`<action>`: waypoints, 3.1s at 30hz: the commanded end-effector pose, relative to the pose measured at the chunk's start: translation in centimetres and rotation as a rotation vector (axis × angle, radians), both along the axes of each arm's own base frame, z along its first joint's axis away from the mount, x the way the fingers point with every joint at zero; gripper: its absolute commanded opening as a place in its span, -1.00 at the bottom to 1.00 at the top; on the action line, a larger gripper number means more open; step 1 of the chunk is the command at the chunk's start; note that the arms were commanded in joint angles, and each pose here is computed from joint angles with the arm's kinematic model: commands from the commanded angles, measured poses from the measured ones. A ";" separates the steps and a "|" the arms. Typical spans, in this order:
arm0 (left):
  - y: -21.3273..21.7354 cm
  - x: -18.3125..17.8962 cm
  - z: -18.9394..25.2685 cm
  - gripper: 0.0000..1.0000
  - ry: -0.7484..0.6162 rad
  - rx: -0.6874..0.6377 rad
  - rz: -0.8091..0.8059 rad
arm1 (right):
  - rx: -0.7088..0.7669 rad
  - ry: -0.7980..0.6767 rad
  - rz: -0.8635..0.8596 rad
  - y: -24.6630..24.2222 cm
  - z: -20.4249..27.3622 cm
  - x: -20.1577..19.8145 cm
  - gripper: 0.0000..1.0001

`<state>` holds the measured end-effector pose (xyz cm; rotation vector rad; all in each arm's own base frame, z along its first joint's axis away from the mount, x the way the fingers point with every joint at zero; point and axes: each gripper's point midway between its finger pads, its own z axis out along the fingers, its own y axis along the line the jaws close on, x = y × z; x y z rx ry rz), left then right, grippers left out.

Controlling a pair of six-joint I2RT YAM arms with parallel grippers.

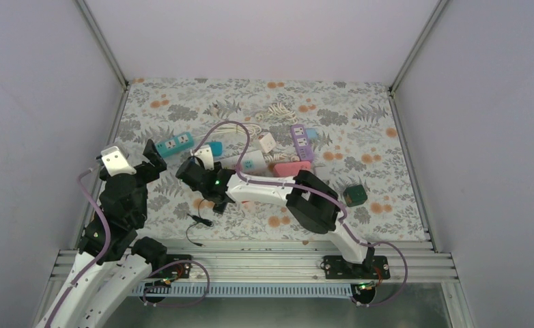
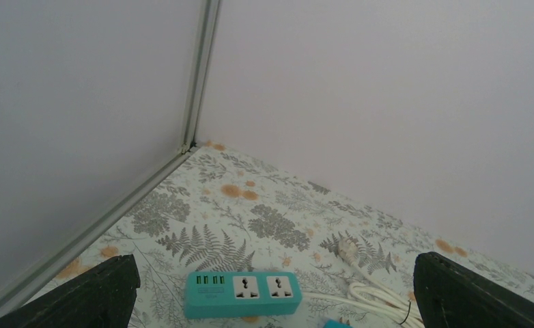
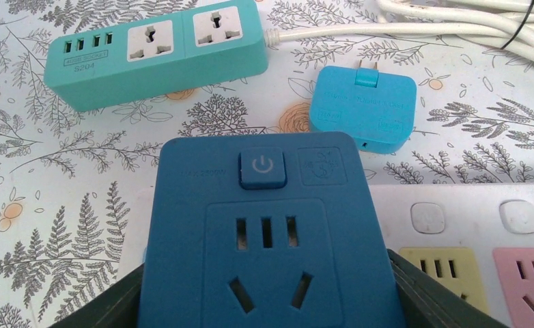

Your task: Insert the plug

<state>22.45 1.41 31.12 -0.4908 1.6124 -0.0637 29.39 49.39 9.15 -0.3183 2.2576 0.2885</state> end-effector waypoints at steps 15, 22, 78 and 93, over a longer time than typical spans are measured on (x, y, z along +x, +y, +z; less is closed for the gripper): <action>0.0 0.3 -0.4 1.00 0.019 0.005 0.011 | -0.148 0.174 -0.018 -2.3 -8.9 -4.6 0.10; -0.1 0.5 -0.9 1.00 0.035 -0.006 0.010 | -0.153 0.163 -0.033 -2.7 -7.9 -4.5 0.12; -2.2 5.6 3.2 1.00 0.187 0.030 0.003 | -0.583 0.195 -0.023 -10.7 -16.9 -4.2 0.12; -1.7 6.2 2.8 1.00 0.202 0.017 -0.003 | -0.588 0.331 0.048 -11.3 -21.4 -5.8 0.12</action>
